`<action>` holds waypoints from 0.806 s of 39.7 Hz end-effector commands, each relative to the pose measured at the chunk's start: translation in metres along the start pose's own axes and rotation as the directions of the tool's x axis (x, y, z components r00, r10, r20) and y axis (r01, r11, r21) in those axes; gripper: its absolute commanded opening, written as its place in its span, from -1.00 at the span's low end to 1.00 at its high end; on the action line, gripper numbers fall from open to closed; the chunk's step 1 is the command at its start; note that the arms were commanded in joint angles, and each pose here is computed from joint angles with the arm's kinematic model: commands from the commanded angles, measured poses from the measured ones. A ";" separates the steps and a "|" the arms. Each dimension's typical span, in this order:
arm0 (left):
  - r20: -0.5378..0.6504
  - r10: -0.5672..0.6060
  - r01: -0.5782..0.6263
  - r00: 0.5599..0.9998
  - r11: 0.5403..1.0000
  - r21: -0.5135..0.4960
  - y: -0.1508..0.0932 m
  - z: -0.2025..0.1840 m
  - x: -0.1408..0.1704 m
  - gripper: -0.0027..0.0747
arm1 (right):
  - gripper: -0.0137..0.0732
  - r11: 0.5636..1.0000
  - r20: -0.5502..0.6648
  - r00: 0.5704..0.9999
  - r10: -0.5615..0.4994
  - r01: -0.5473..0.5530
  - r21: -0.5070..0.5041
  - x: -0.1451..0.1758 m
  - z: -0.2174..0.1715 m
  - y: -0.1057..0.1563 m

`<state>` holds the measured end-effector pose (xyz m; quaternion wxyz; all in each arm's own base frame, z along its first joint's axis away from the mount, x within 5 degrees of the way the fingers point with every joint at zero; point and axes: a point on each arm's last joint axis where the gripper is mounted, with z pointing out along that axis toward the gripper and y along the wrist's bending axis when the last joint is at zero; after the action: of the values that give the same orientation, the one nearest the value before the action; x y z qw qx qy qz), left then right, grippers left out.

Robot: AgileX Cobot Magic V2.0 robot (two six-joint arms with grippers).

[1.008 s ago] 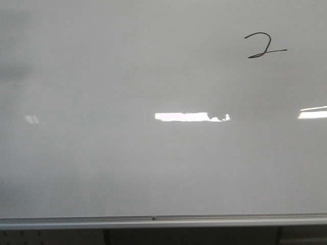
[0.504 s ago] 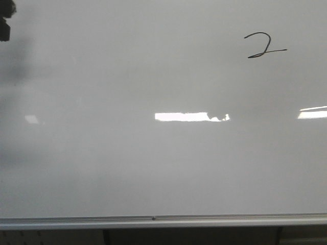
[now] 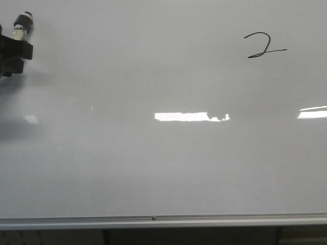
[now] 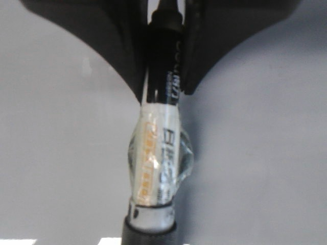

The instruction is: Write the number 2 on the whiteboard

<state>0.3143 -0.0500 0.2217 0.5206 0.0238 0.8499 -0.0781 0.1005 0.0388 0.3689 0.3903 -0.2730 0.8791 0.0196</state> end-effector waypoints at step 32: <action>-0.116 0.077 -0.085 0.990 0.994 -0.064 -0.007 -0.091 -0.062 0.25 | 0.53 0.975 0.015 0.980 0.201 -0.201 0.090 -0.007 -0.032 -0.011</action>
<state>0.2808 -0.0400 0.2771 0.4517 0.0353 0.8909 -0.0315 0.0898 0.0288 0.3844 0.3707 -0.2099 0.9046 0.0147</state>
